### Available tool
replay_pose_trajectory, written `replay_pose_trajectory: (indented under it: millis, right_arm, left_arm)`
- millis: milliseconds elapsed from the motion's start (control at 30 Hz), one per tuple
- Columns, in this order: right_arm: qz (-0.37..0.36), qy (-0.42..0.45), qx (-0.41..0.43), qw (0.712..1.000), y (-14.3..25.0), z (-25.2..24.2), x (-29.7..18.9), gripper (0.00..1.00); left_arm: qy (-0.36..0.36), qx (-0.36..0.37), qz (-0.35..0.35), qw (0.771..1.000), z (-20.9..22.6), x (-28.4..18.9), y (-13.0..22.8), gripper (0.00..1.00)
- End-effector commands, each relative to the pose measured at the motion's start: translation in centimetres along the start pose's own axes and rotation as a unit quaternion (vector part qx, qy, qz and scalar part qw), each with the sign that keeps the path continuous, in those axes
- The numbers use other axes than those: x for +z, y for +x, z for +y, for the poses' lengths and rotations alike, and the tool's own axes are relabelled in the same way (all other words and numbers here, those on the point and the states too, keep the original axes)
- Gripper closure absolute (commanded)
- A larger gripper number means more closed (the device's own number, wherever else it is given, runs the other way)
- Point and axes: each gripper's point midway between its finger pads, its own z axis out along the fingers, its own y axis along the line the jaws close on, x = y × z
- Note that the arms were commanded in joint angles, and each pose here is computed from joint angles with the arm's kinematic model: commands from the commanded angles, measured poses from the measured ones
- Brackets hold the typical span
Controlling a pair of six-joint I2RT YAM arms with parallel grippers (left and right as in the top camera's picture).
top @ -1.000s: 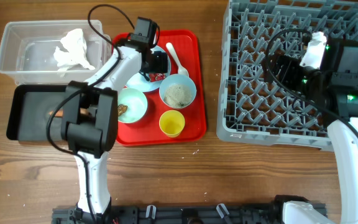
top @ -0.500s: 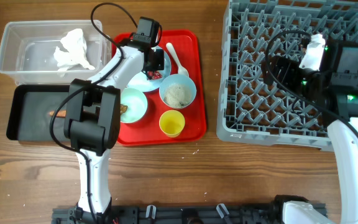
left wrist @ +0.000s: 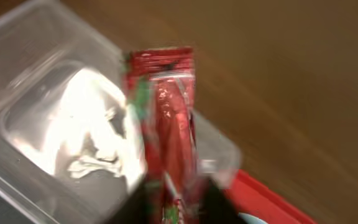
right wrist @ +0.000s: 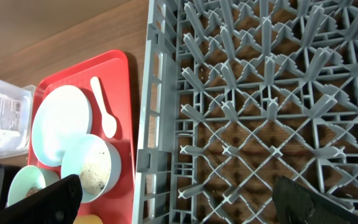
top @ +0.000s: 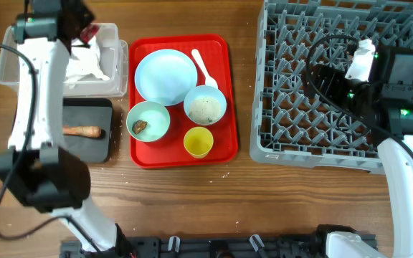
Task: Sort waste into correct bins and load items into the dishwasher rack
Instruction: 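Drop the red wrapper into the clear bin, then grasp the rim of the green bowl with the left gripper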
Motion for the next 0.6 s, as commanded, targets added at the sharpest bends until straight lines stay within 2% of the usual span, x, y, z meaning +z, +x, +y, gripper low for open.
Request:
replay_pose_trajectory:
  millis: [0, 33, 133, 233, 333, 367, 433, 567]
  right_arm:
    - [-0.003, -0.002, 0.004, 1.000, -0.4, 0.1, 0.1, 0.00]
    - [-0.002, -0.002, 0.004, 1.000, -0.3, 0.1, 0.1, 0.00]
    - [-0.002, -0.002, 0.004, 1.000, -0.3, 0.1, 0.1, 0.00]
    - [-0.003, -0.001, 0.004, 1.000, -0.4, 0.1, 0.1, 0.00]
    - [-0.006, -0.002, 0.003, 1.000, -0.5, 0.1, 0.1, 0.01]
    - [-0.007, -0.002, 0.003, 1.000, -0.6, 0.1, 0.1, 0.00]
    - [-0.006, -0.002, 0.002, 1.000, -0.5, 0.1, 0.1, 0.00]
    - [-0.007, -0.002, 0.001, 1.000, -0.6, 0.1, 0.1, 0.00]
  left_arm:
    - [-0.057, -0.027, 0.075, 0.995, 3.7, 7.0, 4.5, 0.16]
    - [-0.055, -0.022, 0.085, 0.995, 3.8, 7.5, 4.9, 0.10]
    - [-0.037, 0.011, 0.089, 0.995, 3.2, 7.4, 4.9, 0.01]
    - [0.009, 0.048, 0.078, 0.996, 0.9, 4.6, 3.6, 0.01]
    - [0.119, 0.126, 0.105, 0.979, -4.0, -1.3, 5.0, 0.04]
    - [0.129, 0.139, 0.122, 0.974, -4.7, -2.4, 6.2, 0.04]
    - [0.127, 0.171, 0.195, 0.958, -5.7, -4.2, 11.1, 0.06]
    - [0.087, 0.270, 0.324, 0.902, -4.7, -5.4, 21.8, 0.14]
